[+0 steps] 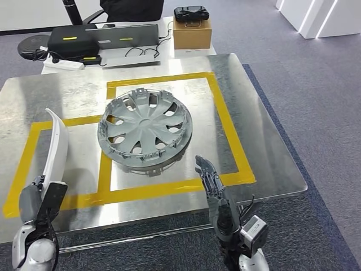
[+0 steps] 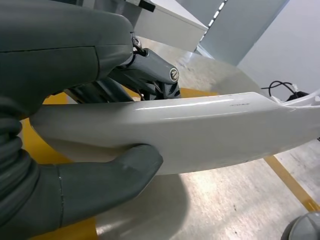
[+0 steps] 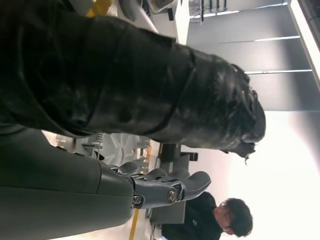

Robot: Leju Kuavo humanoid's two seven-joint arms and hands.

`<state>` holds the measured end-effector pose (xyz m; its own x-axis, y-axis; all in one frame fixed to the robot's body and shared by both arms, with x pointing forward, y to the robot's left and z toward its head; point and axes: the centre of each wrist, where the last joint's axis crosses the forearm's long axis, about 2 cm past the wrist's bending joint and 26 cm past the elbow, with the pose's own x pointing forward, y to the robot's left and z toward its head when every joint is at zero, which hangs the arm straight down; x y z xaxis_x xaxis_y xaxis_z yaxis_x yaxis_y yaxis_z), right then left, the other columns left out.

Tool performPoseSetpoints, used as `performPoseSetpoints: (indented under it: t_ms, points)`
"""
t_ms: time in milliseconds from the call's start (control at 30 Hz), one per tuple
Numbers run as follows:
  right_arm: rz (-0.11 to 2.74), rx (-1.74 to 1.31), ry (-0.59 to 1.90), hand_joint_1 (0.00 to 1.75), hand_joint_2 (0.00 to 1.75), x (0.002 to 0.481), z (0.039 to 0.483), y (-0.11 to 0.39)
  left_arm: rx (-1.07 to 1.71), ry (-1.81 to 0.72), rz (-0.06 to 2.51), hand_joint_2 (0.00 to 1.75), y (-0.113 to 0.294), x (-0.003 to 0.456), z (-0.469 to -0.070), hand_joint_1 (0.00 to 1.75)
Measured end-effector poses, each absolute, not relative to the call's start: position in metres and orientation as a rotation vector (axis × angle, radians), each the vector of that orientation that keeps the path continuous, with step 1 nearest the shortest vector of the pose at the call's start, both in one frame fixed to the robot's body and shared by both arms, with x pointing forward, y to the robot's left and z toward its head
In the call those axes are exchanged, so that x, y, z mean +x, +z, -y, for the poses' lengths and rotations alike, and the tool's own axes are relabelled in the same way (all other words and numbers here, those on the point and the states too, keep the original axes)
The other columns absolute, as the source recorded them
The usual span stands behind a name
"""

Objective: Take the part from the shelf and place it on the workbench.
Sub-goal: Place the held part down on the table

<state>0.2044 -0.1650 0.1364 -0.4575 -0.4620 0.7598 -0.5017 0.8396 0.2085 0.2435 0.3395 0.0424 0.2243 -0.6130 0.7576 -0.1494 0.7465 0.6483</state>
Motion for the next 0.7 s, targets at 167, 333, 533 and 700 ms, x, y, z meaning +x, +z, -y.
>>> performPoseSetpoints:
  t_ms: [167,333,533,700]
  points:
    - [2.113,0.735,0.038,0.00,0.00,0.207,0.161,0.139,0.700,-0.367,1.312,1.75,0.039,0.249,-0.336,1.75]
    - [2.103,0.766,0.023,0.00,0.00,0.207,0.159,0.139,0.718,-0.381,1.283,1.75,0.039,0.255,-0.337,1.75]
    - [2.099,0.785,0.023,0.00,0.00,0.206,0.156,0.139,0.725,-0.399,1.272,1.75,0.039,0.259,-0.338,1.75]
    - [2.097,0.787,0.021,0.00,0.00,0.206,0.156,0.139,0.730,-0.407,1.267,1.75,0.038,0.260,-0.340,1.75]
